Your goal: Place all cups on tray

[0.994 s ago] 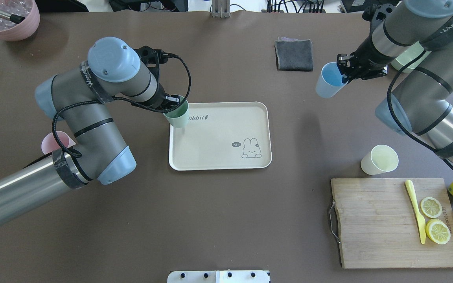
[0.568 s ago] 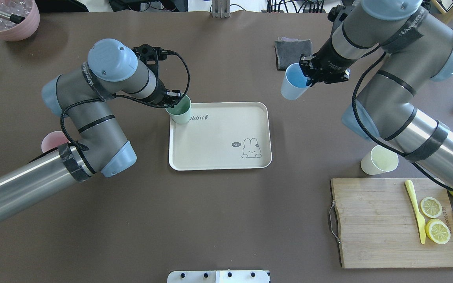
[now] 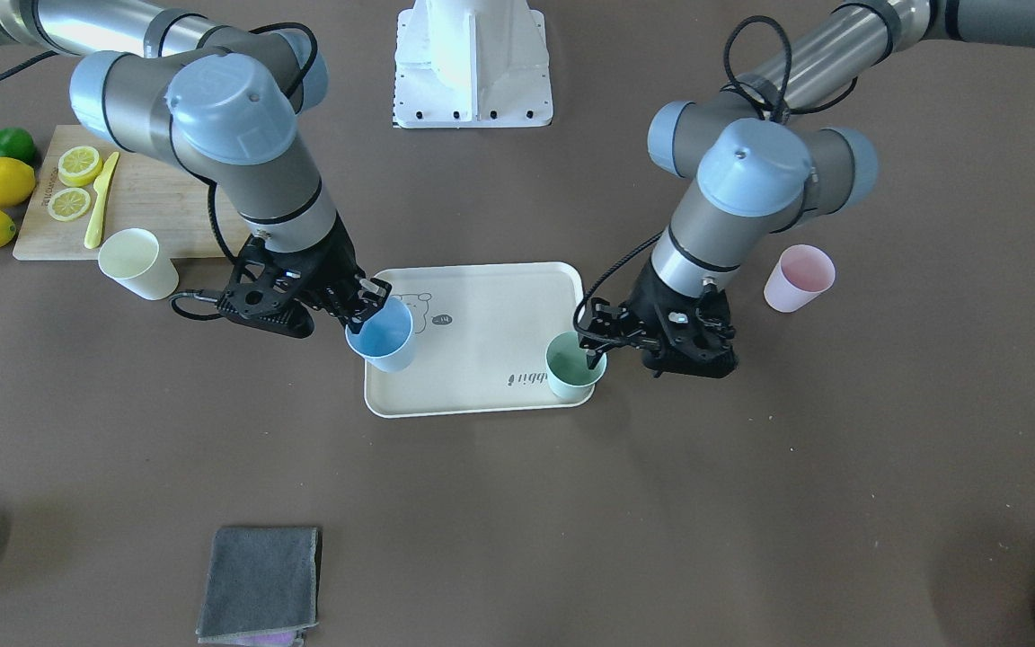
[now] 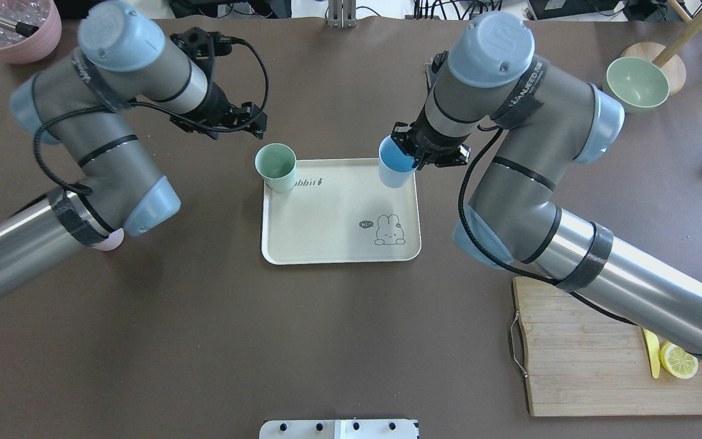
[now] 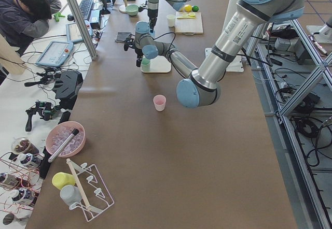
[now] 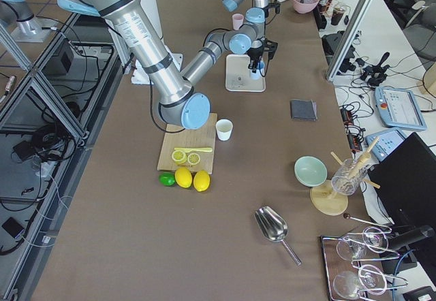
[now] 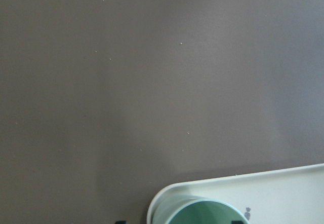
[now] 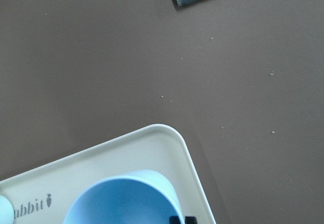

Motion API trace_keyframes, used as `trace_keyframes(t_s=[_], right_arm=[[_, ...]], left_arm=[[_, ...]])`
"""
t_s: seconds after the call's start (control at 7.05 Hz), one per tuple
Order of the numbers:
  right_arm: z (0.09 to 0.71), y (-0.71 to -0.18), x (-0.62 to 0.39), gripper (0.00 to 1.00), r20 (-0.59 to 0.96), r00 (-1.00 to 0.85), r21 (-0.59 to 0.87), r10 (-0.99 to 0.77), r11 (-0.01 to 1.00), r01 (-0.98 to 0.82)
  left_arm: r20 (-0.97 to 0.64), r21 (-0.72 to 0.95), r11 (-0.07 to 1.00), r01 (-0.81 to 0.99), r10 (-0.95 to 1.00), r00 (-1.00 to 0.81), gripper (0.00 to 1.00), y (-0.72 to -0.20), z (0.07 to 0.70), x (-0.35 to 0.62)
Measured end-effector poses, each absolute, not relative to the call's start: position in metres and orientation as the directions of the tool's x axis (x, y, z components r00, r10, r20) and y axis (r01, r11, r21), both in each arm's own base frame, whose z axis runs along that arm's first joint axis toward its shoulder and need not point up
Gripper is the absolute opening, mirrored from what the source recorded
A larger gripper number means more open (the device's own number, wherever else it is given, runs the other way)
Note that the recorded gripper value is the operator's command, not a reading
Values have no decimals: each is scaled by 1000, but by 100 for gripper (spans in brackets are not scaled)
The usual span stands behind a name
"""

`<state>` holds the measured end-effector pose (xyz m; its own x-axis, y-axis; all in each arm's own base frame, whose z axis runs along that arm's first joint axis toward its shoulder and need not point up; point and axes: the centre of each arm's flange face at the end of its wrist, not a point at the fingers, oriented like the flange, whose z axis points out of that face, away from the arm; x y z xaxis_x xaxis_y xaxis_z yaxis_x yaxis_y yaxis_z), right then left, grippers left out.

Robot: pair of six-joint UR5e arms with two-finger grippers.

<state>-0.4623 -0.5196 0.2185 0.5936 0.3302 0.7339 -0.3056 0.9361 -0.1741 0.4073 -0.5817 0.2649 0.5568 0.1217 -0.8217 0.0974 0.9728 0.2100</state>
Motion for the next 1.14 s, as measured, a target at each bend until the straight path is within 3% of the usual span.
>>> trace_keyframes(t_s=[0.14,0.28,0.43,0.71,1.14], right_arm=[[219,-511,-484,0,718,606,-181,343,932,-314],[218,-505,-505,8,703,614,-189,358,927,-324],[219,-502,-522,43,692,622,-189,366,924,-333],[226,-500,-541,100,681,634,-179,367,922,-342],[208,-508,-526,100,707,611,-153,355,921,-357]], left_arm=[[-801,236,970,63,158,577,99,-581,283,364],[-777,265,964,31,194,599,99,-572,306,328],[-754,284,959,0,223,618,99,-556,334,297],[-723,290,956,-48,252,644,99,-509,386,248],[-675,289,951,-107,282,682,97,-482,441,214]])
